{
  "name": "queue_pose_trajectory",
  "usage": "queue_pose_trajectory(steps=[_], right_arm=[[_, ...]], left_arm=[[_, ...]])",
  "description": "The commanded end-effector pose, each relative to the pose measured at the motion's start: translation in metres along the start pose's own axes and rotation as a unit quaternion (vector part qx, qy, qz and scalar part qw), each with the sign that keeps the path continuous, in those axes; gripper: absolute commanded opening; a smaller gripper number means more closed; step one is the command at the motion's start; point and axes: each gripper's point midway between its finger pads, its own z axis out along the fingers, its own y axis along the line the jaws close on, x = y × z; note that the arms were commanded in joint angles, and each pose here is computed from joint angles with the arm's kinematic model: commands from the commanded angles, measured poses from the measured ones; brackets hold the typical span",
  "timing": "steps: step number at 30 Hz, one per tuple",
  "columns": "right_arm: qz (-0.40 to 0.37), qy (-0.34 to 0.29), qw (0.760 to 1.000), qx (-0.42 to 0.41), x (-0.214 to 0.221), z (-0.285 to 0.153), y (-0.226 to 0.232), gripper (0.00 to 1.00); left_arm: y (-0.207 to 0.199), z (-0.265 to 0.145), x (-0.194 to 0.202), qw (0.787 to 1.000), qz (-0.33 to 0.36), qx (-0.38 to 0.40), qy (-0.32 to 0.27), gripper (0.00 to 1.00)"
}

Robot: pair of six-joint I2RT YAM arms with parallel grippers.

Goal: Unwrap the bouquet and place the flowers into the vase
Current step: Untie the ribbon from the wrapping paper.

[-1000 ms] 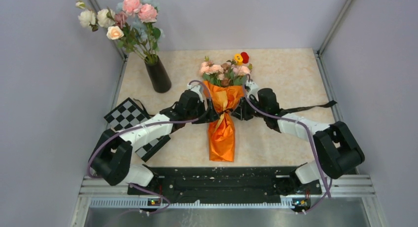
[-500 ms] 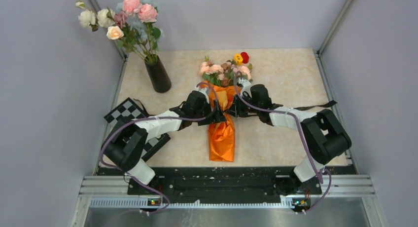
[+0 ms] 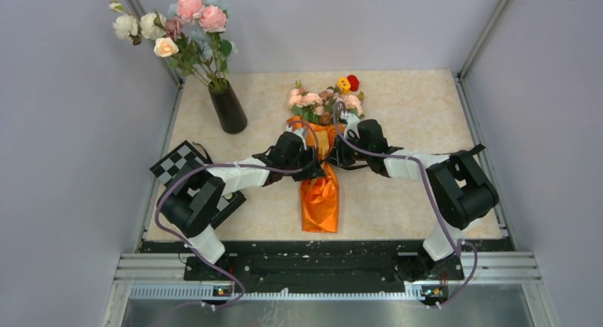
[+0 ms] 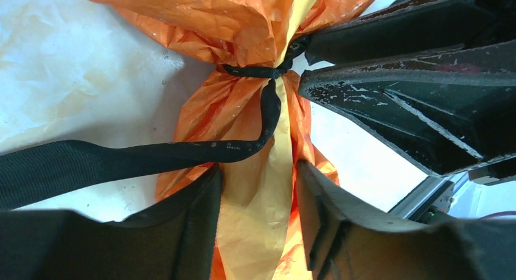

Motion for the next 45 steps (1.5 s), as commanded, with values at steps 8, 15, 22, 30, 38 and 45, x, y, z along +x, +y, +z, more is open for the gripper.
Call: queue_pose_trajectory(steps=[8,15,22,30,38,45], right_arm=[[-0.034,-0.021,0.999,-0.023,-0.019,0.01,0.009,0.3],[-0.047,-0.018,0.998,-0.034,-0.018,0.008,0.016,0.3],[-0.046,-0.01,0.998,-0.027,-0.014,0.013,0.014,0.29],[-0.05,0.004,0.999,-0.011,-0.005,0.021,0.009,0.28],[-0.042,-0.003,0.999,0.017,-0.005,0.023,0.0,0.08],[0.0,-0.081,0.996,0.03,-0.023,0.01,0.003,0.0]], left_arm=[[0.003,0.004,-0.003,1.0,0.01,-0.012,-0.007,0.16],[0.005,0.005,-0.001,1.0,0.007,-0.016,-0.004,0.02],[0.007,0.004,0.0,1.0,0.008,-0.019,-0.005,0.0],[0.008,0.004,0.001,1.0,0.01,-0.02,-0.005,0.0],[0.011,0.005,0.002,1.0,0.008,-0.023,-0.003,0.0],[0.018,0.004,0.007,0.999,-0.001,-0.033,-0.004,0.0]])
